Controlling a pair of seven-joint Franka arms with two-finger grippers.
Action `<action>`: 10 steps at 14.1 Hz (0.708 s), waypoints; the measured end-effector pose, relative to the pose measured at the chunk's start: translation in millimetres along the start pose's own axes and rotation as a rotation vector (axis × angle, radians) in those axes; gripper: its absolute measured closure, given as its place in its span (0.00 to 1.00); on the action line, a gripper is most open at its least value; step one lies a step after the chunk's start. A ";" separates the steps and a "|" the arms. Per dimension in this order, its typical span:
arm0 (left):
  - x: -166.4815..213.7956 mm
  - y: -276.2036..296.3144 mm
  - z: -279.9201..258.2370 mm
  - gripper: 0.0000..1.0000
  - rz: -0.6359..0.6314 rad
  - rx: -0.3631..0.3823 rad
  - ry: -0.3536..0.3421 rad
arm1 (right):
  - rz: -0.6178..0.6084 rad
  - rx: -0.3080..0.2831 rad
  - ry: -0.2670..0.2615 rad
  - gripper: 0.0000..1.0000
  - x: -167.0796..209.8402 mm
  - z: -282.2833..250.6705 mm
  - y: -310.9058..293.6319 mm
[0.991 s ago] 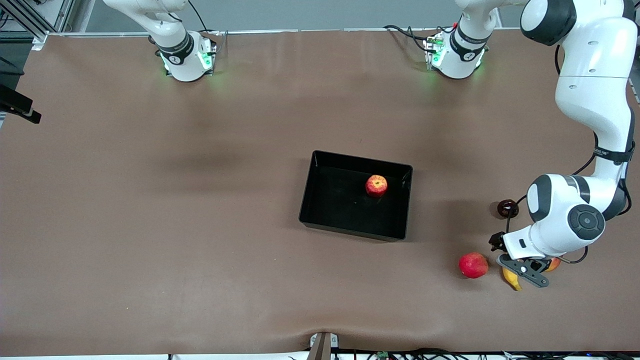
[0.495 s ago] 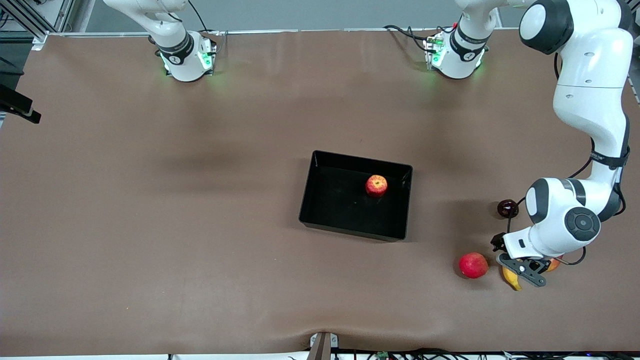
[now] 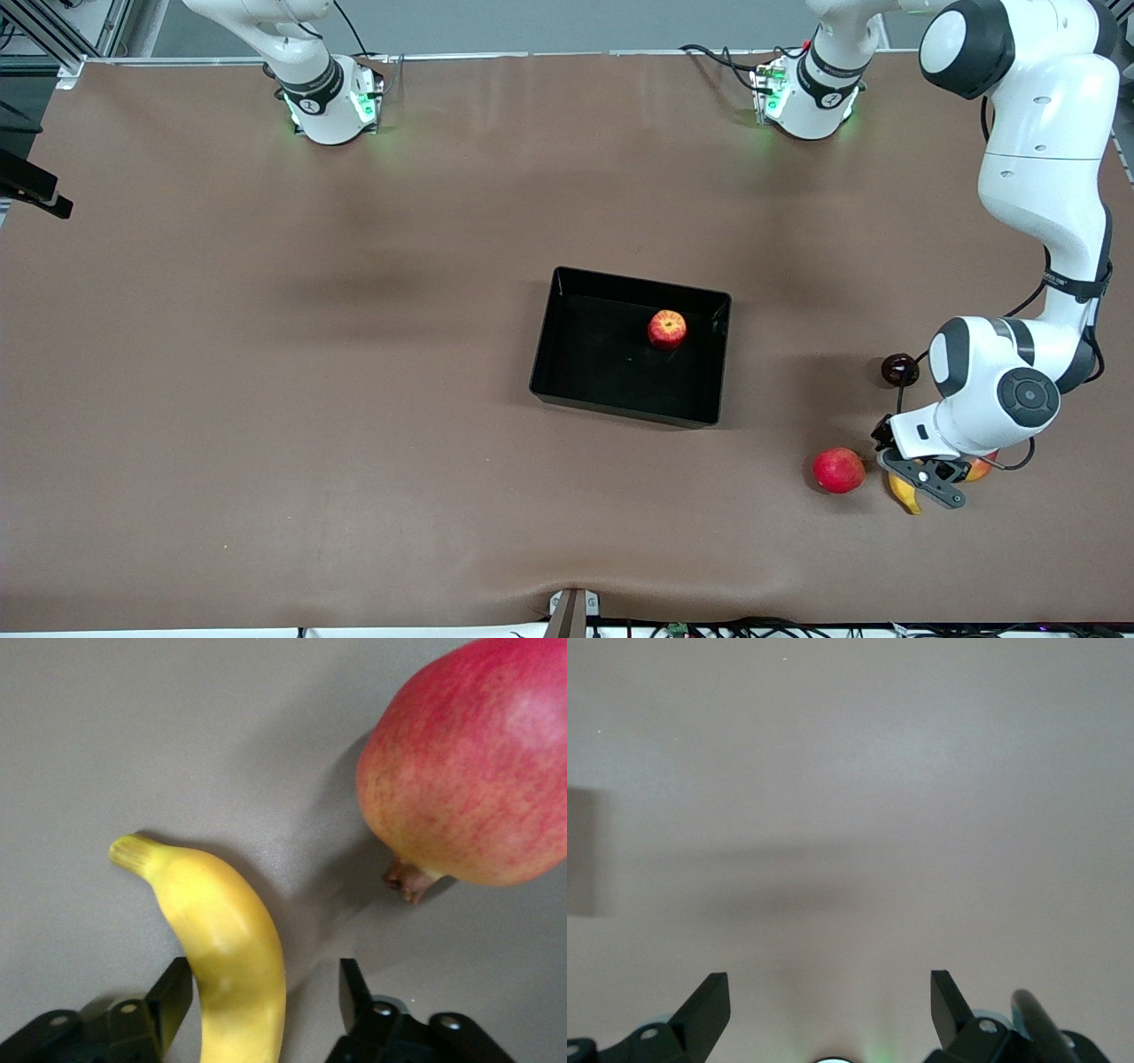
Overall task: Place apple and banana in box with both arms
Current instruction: 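Lower and close the left gripper on the banana's middle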
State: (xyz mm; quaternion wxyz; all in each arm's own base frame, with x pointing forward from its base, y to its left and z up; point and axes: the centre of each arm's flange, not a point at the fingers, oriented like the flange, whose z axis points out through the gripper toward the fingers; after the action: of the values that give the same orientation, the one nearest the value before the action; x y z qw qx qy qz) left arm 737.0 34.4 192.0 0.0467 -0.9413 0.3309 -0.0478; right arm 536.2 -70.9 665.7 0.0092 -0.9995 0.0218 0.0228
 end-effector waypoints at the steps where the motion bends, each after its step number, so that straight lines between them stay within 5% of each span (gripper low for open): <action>1: -0.1 -0.1 0.0 0.41 0.000 0.000 0.000 | 0.000 0.000 0.000 0.00 0.0 0.0 0.0; 3: 0.0 -0.3 -0.4 0.62 0.000 0.001 0.000 | 0.000 0.000 0.000 0.00 0.0 0.0 0.0; 10: -4.3 -4.3 -1.3 0.62 -0.061 -0.007 -0.019 | 0.000 0.000 0.001 0.00 0.1 0.0 0.1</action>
State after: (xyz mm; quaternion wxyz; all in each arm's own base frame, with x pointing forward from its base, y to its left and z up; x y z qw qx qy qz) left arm 736.1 40.3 193.6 0.0454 -0.9515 0.3019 -0.0390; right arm 536.3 -71.0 665.7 0.0092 -0.9995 0.0219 0.0225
